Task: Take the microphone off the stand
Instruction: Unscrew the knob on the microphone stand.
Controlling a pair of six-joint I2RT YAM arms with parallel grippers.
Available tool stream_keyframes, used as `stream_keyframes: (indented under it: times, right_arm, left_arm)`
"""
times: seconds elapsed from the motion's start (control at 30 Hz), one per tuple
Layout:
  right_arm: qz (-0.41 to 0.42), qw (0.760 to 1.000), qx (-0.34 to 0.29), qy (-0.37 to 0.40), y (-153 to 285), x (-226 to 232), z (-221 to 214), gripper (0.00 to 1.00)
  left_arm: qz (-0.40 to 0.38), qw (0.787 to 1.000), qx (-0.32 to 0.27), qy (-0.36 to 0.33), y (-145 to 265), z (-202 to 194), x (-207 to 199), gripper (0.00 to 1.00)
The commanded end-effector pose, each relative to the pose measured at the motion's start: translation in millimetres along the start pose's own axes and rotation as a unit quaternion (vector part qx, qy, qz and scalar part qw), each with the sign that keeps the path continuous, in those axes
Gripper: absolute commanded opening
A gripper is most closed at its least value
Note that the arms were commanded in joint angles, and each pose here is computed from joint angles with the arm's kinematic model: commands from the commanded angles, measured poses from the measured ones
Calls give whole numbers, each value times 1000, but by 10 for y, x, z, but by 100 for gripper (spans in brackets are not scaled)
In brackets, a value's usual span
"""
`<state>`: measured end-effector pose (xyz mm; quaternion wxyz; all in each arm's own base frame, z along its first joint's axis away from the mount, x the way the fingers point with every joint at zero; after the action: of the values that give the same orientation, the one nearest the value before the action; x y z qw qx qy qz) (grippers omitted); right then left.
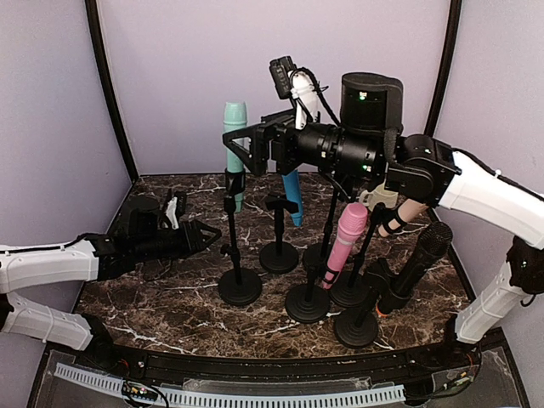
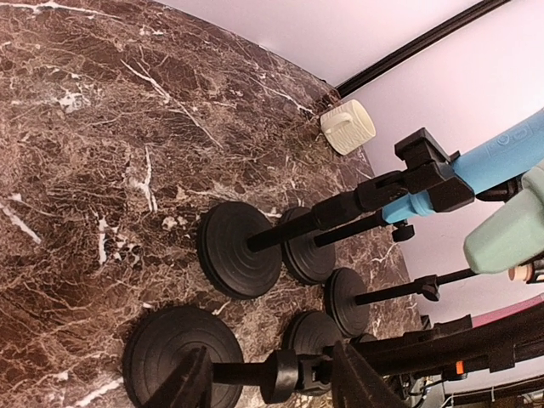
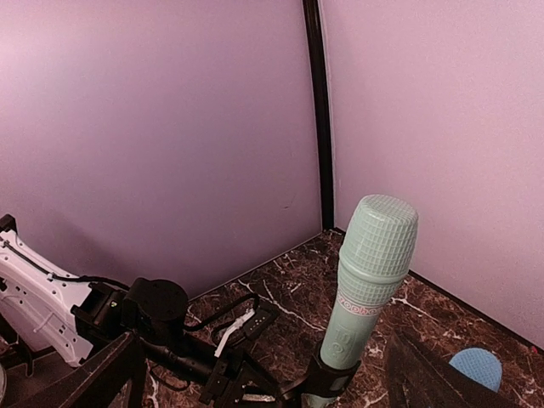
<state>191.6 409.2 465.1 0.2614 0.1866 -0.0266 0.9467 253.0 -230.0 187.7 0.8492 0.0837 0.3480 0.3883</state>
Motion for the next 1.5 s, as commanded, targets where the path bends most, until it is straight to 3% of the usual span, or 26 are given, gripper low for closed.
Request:
stream_keyframes:
  times: [0.0, 0.27, 0.73, 1.13, 1.47]
  right_arm:
    - [19, 999, -26, 0, 26, 140, 193, 99]
    - [16, 999, -27, 3, 14, 165, 200, 99]
    - [11, 999, -29, 8, 26, 179, 183, 98]
    - [-1, 999, -30, 14, 18, 144, 149, 99]
    - [-7, 999, -30, 17, 0, 124, 126, 98]
  left_arm:
    - [-19, 1000, -6, 18, -65, -6, 2, 47]
    - [-41, 999, 14, 32, -216, -98, -5, 34]
    - [-48, 997, 28, 58, -251, -235, 42, 35]
    - [-77, 994, 30, 75, -307, -224, -31, 27]
    - [-66, 992, 37, 103, -269, -333, 38, 9]
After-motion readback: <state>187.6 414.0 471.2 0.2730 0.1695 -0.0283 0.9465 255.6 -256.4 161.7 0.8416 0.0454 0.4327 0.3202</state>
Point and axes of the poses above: each gripper's point midway between its finger pads, its own y axis back along the fingers, its own x axis along the line the jaws close on, z = x × y, the point moved 3 cm from there along y, back along the fingers, and after that the axes turned 15 degrees about -y, right-handed, at the moved point
